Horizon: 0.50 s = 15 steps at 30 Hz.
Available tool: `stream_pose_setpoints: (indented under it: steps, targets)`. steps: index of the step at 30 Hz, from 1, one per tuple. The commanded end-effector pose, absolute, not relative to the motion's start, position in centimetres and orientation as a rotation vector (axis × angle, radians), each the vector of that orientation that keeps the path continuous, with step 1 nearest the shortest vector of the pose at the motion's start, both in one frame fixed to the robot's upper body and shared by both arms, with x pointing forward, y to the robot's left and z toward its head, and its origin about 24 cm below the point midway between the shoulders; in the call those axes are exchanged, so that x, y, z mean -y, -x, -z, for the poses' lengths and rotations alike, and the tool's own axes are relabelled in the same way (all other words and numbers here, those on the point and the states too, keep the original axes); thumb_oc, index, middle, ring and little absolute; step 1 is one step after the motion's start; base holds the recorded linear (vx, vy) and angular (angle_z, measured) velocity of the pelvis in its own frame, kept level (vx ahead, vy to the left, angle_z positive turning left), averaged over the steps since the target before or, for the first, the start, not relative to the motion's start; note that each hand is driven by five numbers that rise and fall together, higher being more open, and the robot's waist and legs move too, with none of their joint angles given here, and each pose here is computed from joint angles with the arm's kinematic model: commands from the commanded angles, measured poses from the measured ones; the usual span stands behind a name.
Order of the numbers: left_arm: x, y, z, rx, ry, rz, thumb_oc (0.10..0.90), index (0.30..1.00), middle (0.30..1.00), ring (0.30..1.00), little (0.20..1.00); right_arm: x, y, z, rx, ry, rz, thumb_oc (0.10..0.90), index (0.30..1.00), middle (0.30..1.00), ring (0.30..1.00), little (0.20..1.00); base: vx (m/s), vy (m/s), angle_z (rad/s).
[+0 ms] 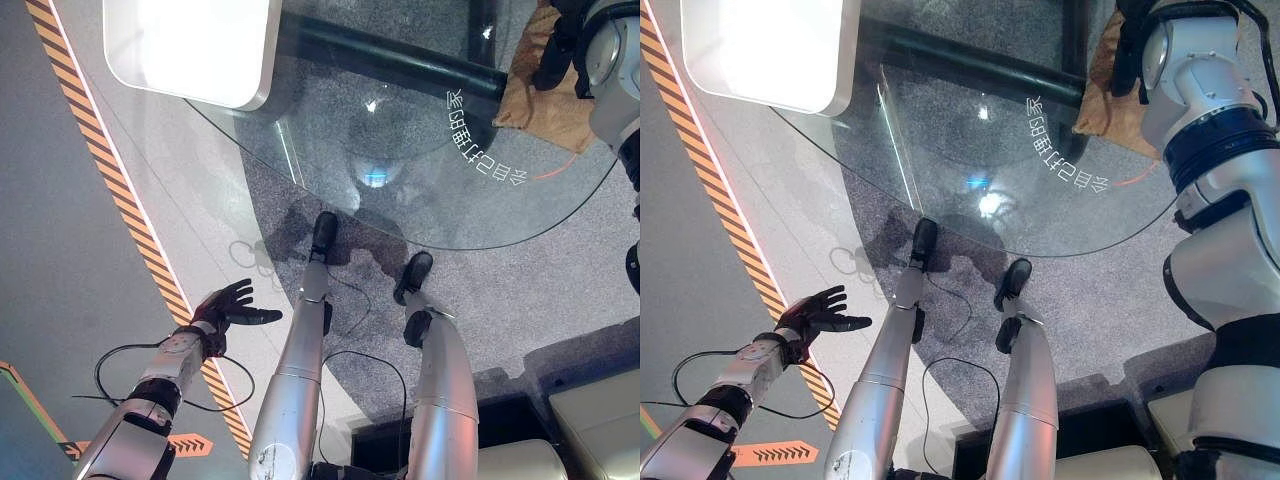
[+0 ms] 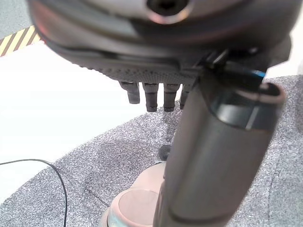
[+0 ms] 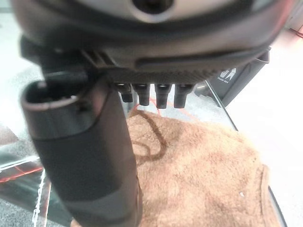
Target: Wipe the table with a cloth and put it in the basket.
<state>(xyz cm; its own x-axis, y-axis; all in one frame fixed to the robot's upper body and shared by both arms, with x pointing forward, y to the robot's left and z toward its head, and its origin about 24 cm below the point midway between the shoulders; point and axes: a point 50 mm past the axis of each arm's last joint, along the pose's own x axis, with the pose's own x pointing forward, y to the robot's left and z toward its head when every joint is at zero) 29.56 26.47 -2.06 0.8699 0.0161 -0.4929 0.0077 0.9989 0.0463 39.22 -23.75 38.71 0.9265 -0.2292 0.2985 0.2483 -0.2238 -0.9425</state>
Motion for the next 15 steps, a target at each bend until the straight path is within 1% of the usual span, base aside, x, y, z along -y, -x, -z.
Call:
stream_pose_setpoints:
  steps: [1,15]
  targets:
    - [-29.68,-26.29,3.79,-0.613,-0.069,-0.086,0.8,0.9,0.9,0.9,0.9,27.81,-38.32,-37.84,-0.209,1.835,0.523,0.1,0.3,0.3,0.3,0.2,0.0,0.0,0.0]
    - [-29.86,-26.04,3.87,-0.619,-0.067,-0.077,0.8,0.9,0.9,0.9,0.9,27.9,-38.4,-37.46,-0.208,1.822,0.494,0.1,0.3,0.3,0.3,0.2,0.0,0.0,0.0]
